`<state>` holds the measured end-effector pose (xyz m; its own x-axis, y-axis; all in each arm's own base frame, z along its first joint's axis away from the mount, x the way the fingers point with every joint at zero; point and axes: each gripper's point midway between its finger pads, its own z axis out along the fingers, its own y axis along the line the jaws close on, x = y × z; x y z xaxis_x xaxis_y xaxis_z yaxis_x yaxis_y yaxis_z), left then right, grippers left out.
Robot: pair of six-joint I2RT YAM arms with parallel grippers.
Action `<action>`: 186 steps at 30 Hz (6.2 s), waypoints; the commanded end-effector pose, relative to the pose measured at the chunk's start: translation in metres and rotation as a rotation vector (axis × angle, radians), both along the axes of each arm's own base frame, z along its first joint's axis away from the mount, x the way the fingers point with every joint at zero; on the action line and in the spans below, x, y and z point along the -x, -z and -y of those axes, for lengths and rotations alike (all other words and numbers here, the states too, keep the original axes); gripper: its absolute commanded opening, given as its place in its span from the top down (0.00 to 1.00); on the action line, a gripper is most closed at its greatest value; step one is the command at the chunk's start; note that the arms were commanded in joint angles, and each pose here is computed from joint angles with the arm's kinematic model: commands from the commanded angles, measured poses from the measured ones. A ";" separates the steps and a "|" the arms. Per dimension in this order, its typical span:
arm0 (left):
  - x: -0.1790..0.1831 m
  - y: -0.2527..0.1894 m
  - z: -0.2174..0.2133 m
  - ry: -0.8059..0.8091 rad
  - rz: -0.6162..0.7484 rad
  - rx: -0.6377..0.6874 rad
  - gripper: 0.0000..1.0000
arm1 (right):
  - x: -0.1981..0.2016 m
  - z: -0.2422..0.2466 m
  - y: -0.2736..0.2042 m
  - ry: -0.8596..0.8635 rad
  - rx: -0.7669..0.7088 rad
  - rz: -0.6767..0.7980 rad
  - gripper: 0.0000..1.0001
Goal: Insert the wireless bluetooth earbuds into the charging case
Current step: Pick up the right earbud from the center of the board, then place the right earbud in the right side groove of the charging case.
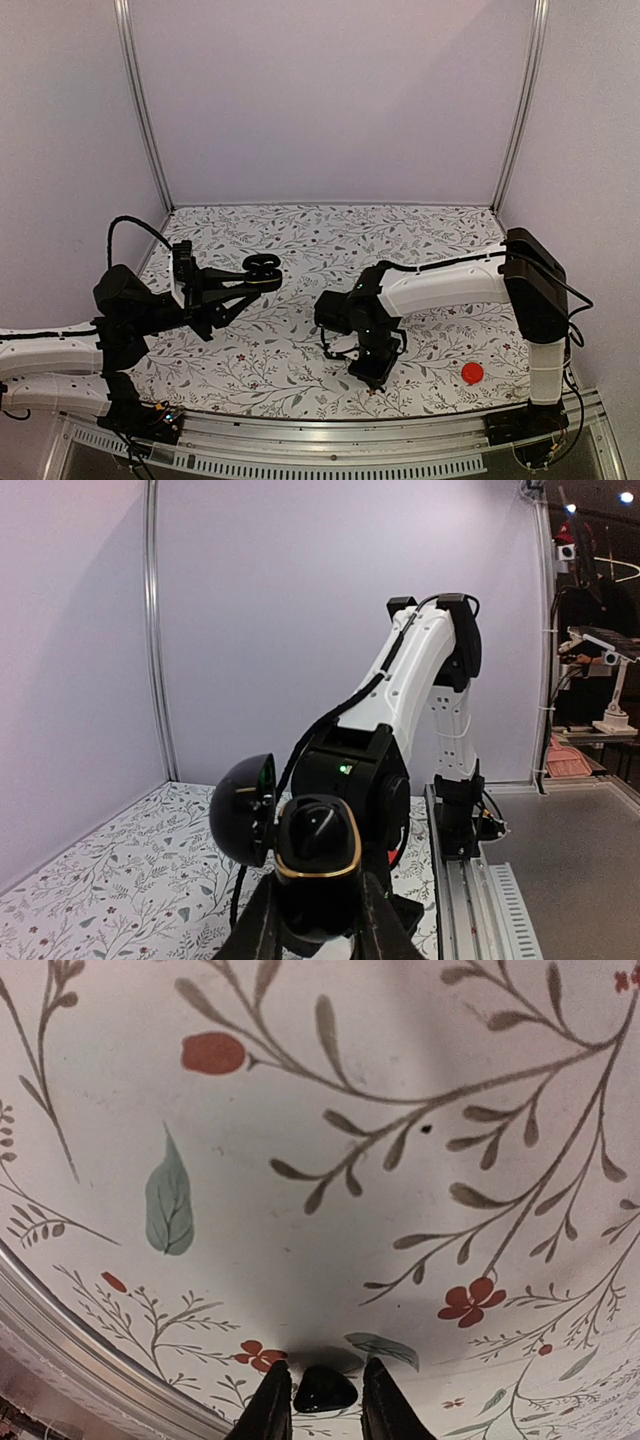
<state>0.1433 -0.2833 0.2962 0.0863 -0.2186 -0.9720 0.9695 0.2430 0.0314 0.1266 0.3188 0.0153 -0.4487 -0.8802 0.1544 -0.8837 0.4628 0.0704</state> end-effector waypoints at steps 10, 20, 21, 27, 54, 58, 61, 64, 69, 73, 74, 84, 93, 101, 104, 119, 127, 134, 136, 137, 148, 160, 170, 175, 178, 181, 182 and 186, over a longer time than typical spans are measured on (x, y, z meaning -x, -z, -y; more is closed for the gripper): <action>-0.003 -0.001 -0.004 -0.019 0.018 0.014 0.84 | -0.003 0.005 0.001 0.030 0.053 0.033 0.72; -0.002 -0.002 -0.004 -0.020 0.023 0.015 0.84 | -0.003 0.003 0.003 0.023 0.049 0.030 0.76; -0.002 -0.002 -0.005 -0.021 0.023 0.016 0.84 | -0.003 0.003 0.004 0.023 0.050 0.031 0.77; -0.003 0.000 -0.004 -0.021 0.020 0.012 0.83 | -0.007 -0.001 0.000 0.022 0.028 0.052 0.83; -0.005 0.000 -0.001 -0.018 0.016 0.001 0.83 | -0.136 -0.057 -0.246 0.197 -0.803 0.651 0.87; -0.005 0.000 0.001 -0.011 0.014 0.001 0.84 | -0.132 -0.058 -0.297 0.151 -0.966 0.726 0.87; -0.005 0.000 0.003 0.000 0.015 -0.002 0.84 | -0.123 -0.060 -0.332 0.110 -1.103 0.756 0.87; -0.004 0.000 0.006 0.017 0.014 -0.010 0.84 | -0.109 -0.063 -0.354 0.054 -1.218 0.754 0.87; -0.003 0.001 0.007 0.025 0.011 -0.014 0.84 | -0.096 -0.064 -0.376 -0.013 -1.308 0.752 0.87; -0.002 0.002 0.010 0.045 0.013 -0.018 0.84 | -0.083 -0.064 -0.390 -0.065 -1.394 0.746 0.88; -0.001 0.003 0.011 0.052 0.010 -0.020 0.84 | -0.079 -0.065 -0.394 -0.081 -1.421 0.739 0.87; 0.013 -0.002 0.015 0.140 0.040 -0.009 0.84 | -0.021 -0.080 -0.406 -0.373 -1.631 0.579 0.88; 0.026 -0.004 0.019 0.223 0.059 -0.003 0.86 | 0.030 -0.102 -0.391 -0.598 -1.666 0.483 0.89; 0.031 -0.005 0.019 0.240 0.071 -0.003 0.87 | 0.046 -0.116 -0.358 -0.676 -1.543 0.450 0.90; 0.031 -0.004 0.019 0.242 0.070 -0.006 0.87 | 0.048 -0.122 -0.350 -0.684 -1.509 0.455 0.90; 0.032 0.001 0.025 0.249 0.066 -0.041 0.87 | 0.036 -0.135 -0.328 -0.656 -1.410 0.459 0.91; 0.031 0.004 0.026 0.233 0.070 -0.051 0.87 | 0.024 -0.137 -0.323 -0.615 -1.357 0.498 0.92; 0.028 0.002 0.024 0.200 0.077 -0.045 0.87 | 0.016 -0.136 -0.323 -0.545 -1.347 0.520 0.92; 0.027 0.001 0.023 0.190 0.079 -0.044 0.87 | 0.014 -0.137 -0.320 -0.534 -1.340 0.520 0.92; 0.026 0.001 0.023 0.186 0.080 -0.043 0.87 | 0.013 -0.137 -0.319 -0.529 -1.335 0.522 0.93; 0.026 0.002 0.023 0.170 0.091 -0.045 0.87 | 0.004 -0.142 -0.308 -0.464 -1.303 0.519 0.94; 0.024 -0.001 0.019 0.133 0.114 -0.035 0.87 | -0.001 -0.146 -0.298 -0.416 -1.259 0.494 0.92; 0.025 -0.001 0.019 0.135 0.118 -0.028 0.88 | -0.005 -0.143 -0.303 -0.387 -1.268 0.515 0.76; 0.025 -0.001 0.019 0.136 0.117 -0.028 0.88 | -0.004 -0.144 -0.302 -0.392 -1.266 0.511 0.72; 0.025 -0.001 0.019 0.135 0.116 -0.030 0.88 | -0.005 -0.145 -0.302 -0.391 -1.268 0.511 0.70; 0.024 -0.001 0.020 0.133 0.114 -0.032 0.88 | -0.005 -0.145 -0.303 -0.393 -1.269 0.514 0.71; 0.024 -0.001 0.020 0.132 0.112 -0.033 0.88 | -0.005 -0.145 -0.304 -0.391 -1.271 0.517 0.70; 0.022 0.000 0.021 0.127 0.106 -0.036 0.88 | -0.006 -0.145 -0.307 -0.387 -1.270 0.524 0.68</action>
